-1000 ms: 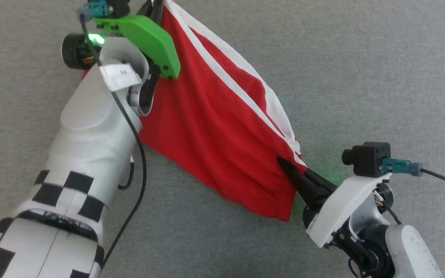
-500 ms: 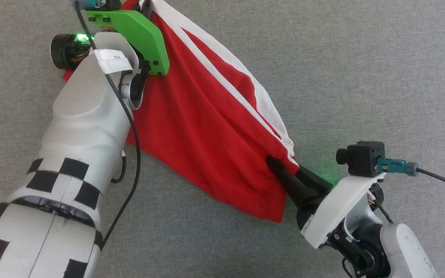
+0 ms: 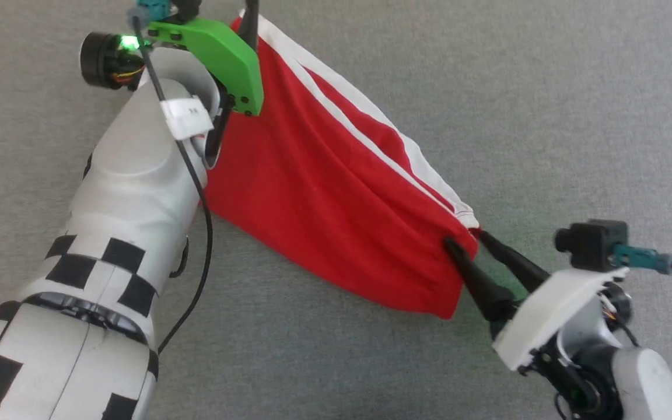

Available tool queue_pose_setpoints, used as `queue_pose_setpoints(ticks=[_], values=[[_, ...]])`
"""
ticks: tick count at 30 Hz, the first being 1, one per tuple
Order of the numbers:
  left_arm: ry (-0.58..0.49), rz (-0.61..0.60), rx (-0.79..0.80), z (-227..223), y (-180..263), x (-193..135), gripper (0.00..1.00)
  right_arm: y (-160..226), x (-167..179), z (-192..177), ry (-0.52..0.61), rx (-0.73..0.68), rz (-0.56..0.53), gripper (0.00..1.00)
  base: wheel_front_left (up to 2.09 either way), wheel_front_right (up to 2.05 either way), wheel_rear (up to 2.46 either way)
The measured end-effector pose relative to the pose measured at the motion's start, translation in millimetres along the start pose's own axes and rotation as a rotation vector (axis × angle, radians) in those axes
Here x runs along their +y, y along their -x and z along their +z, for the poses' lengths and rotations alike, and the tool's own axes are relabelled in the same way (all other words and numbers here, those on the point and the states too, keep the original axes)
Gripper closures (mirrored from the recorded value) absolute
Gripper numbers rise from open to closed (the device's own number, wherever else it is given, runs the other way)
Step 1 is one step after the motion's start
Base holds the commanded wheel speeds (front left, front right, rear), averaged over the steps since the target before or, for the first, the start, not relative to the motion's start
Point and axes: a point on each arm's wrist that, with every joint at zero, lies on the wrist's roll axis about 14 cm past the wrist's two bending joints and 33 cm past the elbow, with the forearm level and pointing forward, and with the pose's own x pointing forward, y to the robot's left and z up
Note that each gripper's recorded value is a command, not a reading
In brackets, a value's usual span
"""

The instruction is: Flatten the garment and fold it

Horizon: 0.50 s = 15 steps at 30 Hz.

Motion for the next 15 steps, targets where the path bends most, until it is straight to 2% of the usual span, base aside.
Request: queue_pose_setpoints(ticks=[1,7,15], values=[[-0.039,-0.03,-0.075,28.5,7.3,-5.2,0.0,10.6,-4.9,1.8,0.035,0.0,-0.031,0.0,0.0,0.0,0.0],[-0.041,-0.02,-0.245,77.3,43.8,3.2,0.0,28.7,0.1,4.8,0.12,-0.005,-0.054,0.0,0.0,0.0,0.0],[0.009,0.12,-0.282,51.7,133.6,32.6,0.0,50.1,10.1,-15.3,0.226,0.075,-0.072,0.0,0.0,0.0,0.0]])
